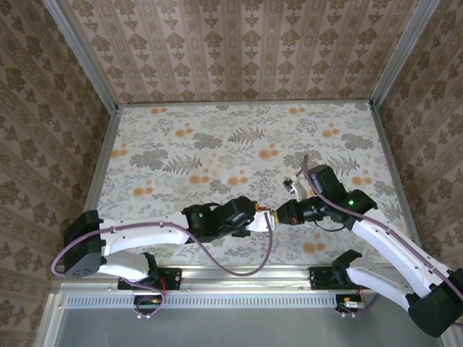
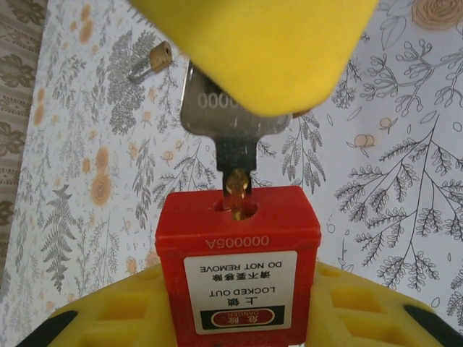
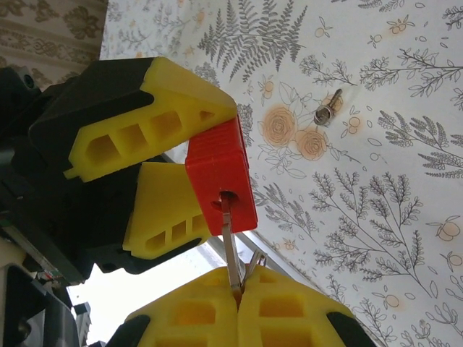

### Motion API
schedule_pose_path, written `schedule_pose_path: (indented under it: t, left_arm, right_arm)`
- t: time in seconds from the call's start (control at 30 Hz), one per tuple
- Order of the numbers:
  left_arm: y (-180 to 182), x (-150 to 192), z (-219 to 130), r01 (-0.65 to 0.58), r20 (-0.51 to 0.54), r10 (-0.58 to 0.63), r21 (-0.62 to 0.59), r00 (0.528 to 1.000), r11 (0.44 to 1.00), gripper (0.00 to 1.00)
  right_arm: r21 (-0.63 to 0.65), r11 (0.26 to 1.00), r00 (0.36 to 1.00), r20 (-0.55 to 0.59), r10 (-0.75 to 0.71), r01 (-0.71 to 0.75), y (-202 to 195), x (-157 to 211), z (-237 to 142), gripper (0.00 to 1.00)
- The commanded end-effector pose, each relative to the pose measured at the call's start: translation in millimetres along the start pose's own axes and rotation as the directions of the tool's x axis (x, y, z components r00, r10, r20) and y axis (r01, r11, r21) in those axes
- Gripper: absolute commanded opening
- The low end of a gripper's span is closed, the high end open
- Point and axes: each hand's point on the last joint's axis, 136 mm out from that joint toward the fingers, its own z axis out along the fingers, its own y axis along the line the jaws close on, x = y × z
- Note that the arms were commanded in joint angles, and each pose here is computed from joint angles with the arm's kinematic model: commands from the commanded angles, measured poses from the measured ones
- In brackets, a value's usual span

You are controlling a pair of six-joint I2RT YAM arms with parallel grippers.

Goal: Unlock with the key

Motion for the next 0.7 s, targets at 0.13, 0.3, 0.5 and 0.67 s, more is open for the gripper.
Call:
schedule_pose_path:
  t: [0.13,0.3,0.5,0.67]
  left_arm:
    - [41,-65,-23,0.081,0.232,-0.047,-0.142,0.972,0.986,0.00]
    - [48,-77,-28,0.105,0.283,-0.056,-0.160,0.957,0.982,0.00]
    - [48,-75,-24,0.078,0.258,-0.033,-0.166,0.965,0.983,0.00]
    - [43,-47,-12,0.015,0.103,0.002,-0.165,0.995,0.986,0.00]
  right_arm:
    - [-0.028,0.999,0.999,0.037,0.037,-0.036,6,-14,12,0.00]
    - [-0.043,0.997,0.997,0.049,0.059,-0.057,8,-19,20,0.00]
    - [-0.009,0.999,0.998,0.057,0.042,-0.041,9,-24,12,0.04]
    - [0.044,0.997,0.984,0.172,0.048,-0.056,-1,-43,-27,0.34]
